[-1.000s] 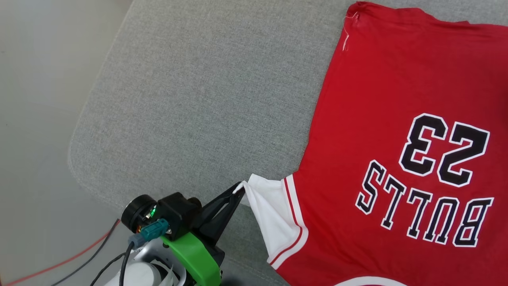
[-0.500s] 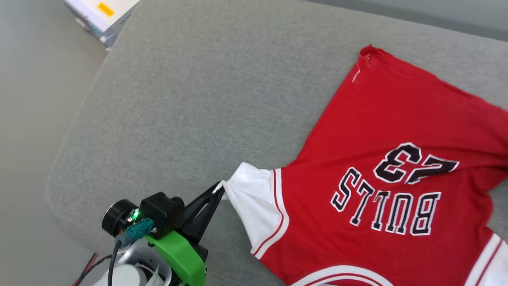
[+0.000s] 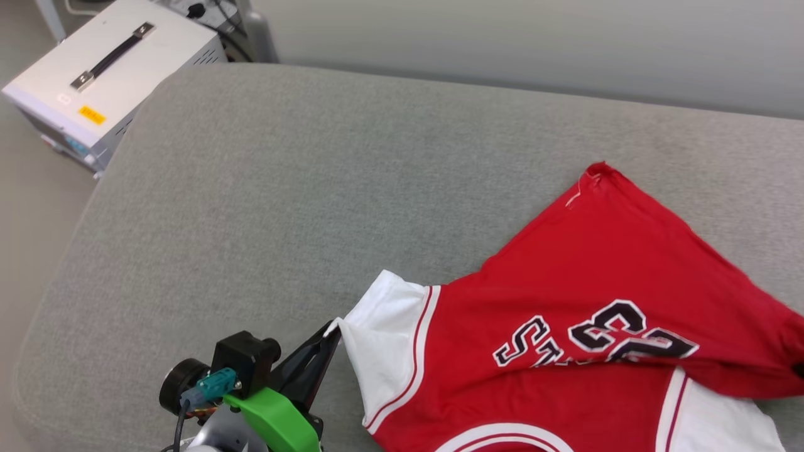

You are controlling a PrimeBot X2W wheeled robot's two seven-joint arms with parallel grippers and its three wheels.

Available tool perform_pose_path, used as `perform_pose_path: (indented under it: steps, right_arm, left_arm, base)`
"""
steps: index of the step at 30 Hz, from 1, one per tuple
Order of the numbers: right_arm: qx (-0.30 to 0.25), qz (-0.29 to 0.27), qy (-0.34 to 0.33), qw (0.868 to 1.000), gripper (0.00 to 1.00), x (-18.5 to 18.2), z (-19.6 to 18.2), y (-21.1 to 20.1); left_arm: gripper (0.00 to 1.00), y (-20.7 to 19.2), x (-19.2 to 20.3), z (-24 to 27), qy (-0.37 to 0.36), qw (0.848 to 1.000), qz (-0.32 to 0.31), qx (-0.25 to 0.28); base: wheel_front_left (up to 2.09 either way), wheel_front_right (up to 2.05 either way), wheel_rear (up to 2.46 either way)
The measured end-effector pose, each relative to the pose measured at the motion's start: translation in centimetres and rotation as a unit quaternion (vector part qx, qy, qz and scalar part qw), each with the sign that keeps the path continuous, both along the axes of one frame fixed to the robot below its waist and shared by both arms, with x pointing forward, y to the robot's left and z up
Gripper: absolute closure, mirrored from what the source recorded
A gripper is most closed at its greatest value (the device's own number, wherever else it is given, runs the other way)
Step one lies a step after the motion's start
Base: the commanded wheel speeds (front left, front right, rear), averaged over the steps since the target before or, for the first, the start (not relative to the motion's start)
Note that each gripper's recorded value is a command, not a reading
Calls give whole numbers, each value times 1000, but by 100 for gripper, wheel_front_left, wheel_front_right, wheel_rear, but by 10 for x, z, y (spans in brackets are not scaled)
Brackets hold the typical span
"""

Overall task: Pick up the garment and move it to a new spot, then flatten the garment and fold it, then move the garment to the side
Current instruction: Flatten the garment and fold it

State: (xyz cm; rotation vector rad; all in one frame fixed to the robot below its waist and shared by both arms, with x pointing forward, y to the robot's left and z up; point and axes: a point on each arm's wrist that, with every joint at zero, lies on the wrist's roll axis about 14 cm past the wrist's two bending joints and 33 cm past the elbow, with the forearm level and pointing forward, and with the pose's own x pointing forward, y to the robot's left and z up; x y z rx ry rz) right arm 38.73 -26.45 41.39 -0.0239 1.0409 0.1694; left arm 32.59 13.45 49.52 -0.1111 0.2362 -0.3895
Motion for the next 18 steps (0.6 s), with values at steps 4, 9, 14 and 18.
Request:
perform_pose_path:
  steps: [4, 9, 14, 18]
  right_arm:
    - [13, -12, -2, 1000, 100, -32, 2, -1]
    - [23, -38, 25, 999, 100, -73, -10, -5]
    - [31, -39, 14, 999, 0, -76, -9, 0]
    - [34, -24, 0, 999, 0, -66, -2, 8]
  left_arm:
    - [100, -11, 4, 9, -18, 1000, -2, -16]
    - [100, -20, 8, 15, -33, 999, -5, -27]
    - [100, -22, 10, 13, -32, 999, -6, -28]
    - [100, -20, 12, 11, -31, 999, 0, -30]
  base:
    - [0, 0, 0]
    - [0, 0, 0]
    - [0, 0, 0]
    - [0, 0, 0]
